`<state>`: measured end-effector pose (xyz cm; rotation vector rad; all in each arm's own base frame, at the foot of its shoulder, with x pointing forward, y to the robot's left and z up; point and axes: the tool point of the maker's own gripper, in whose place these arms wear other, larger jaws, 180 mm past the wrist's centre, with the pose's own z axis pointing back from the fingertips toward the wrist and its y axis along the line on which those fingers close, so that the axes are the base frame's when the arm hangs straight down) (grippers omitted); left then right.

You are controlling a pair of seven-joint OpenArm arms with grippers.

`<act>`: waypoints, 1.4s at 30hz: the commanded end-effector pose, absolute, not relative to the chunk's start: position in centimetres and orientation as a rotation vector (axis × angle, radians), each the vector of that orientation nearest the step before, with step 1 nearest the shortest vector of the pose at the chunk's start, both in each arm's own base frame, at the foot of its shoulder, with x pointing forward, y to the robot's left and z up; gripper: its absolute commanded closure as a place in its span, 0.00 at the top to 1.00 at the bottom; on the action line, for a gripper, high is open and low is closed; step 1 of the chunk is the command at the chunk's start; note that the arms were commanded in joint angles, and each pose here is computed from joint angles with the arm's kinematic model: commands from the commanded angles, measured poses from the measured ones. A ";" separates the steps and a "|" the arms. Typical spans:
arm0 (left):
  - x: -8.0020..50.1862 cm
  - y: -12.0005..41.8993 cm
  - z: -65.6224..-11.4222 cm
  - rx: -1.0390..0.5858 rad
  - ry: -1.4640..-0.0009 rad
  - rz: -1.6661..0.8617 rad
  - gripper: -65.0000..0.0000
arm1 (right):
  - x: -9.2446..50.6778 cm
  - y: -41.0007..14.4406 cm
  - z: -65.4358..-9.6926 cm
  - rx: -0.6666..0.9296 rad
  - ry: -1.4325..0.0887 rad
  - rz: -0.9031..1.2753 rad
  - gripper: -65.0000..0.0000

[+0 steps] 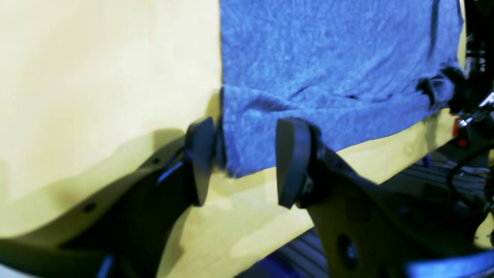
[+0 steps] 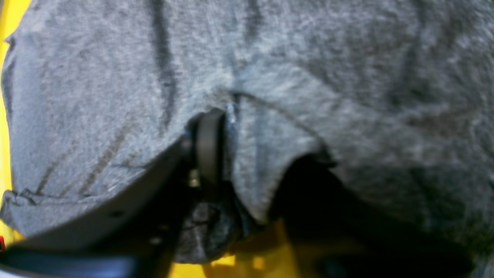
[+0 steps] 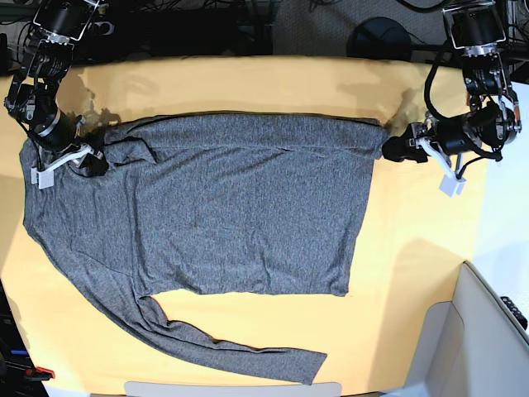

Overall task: Fold the T-shirt properly
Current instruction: 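Lower the collar edge onto the table and open both grippers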

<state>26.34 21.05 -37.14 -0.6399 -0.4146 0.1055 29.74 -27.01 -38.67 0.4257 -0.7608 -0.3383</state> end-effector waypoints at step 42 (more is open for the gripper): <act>24.3 21.5 -37.9 -0.631 -0.370 0.114 0.38 | 23.9 -37.8 -36.0 -0.220 -0.477 -0.050 0.59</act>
